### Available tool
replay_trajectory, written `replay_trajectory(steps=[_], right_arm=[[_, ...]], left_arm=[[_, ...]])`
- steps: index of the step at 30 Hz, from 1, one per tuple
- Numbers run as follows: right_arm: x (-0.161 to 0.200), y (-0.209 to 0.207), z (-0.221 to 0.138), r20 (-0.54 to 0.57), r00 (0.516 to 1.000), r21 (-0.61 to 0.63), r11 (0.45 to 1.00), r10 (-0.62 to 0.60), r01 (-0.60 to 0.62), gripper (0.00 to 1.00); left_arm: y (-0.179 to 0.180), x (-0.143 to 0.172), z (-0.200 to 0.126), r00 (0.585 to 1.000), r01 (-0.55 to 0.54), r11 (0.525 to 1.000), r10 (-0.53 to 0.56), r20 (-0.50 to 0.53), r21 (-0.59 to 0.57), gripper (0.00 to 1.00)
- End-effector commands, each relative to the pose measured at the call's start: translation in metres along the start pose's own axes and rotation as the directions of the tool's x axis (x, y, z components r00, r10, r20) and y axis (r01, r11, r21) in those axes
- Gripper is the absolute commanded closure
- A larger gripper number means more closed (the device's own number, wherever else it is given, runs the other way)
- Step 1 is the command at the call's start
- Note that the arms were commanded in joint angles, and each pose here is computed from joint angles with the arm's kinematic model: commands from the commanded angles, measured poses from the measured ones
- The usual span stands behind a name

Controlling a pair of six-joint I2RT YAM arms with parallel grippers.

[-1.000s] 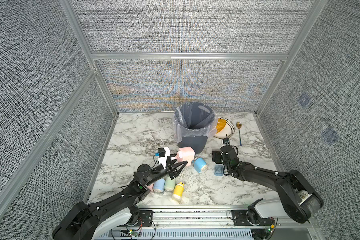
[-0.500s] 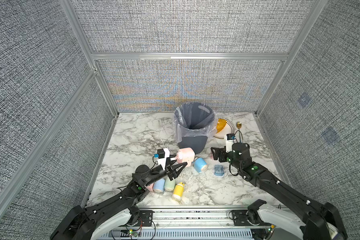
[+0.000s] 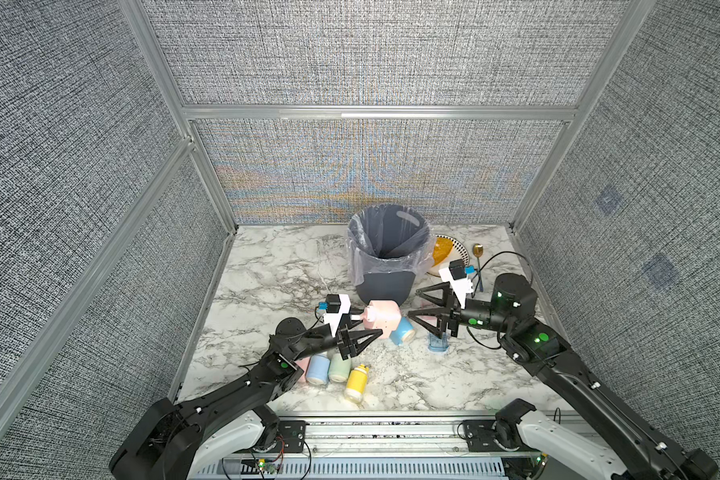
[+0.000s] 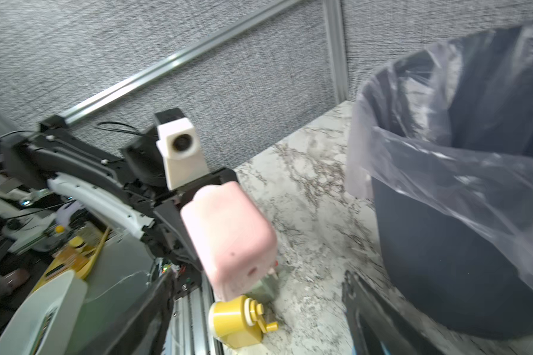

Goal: Take out the pencil sharpener tray and clean the shavings
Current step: Place the pencil sharpener at the center of the board.

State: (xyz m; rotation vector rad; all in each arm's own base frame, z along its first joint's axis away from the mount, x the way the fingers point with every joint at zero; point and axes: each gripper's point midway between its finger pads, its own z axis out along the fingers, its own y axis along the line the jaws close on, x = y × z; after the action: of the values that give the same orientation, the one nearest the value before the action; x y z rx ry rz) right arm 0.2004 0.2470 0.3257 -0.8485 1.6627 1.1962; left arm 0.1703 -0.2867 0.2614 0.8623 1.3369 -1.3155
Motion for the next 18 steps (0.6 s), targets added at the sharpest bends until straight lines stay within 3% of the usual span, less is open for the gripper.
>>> replay_trajectory(steps=[1,9,18], right_arm=[[-0.007,0.037,-0.002,-0.017,0.999,-0.211,0.977,-0.043,0.038,0.13],[-0.011,0.045,0.02,-0.092,0.994,-0.283,0.959,-0.061,0.033,0.16],[0.009,0.062,0.048,-0.222,0.969,-0.339,0.941,-0.108,0.027,0.21]], left_arm=[[-0.02,-0.014,0.002,1.0,-0.023,0.992,0.021,0.018,0.125,1.0],[-0.038,-0.019,0.006,1.0,0.012,0.969,-0.006,-0.022,0.246,1.0],[-0.042,-0.018,0.004,0.999,0.019,0.962,-0.008,-0.04,0.271,1.0]])
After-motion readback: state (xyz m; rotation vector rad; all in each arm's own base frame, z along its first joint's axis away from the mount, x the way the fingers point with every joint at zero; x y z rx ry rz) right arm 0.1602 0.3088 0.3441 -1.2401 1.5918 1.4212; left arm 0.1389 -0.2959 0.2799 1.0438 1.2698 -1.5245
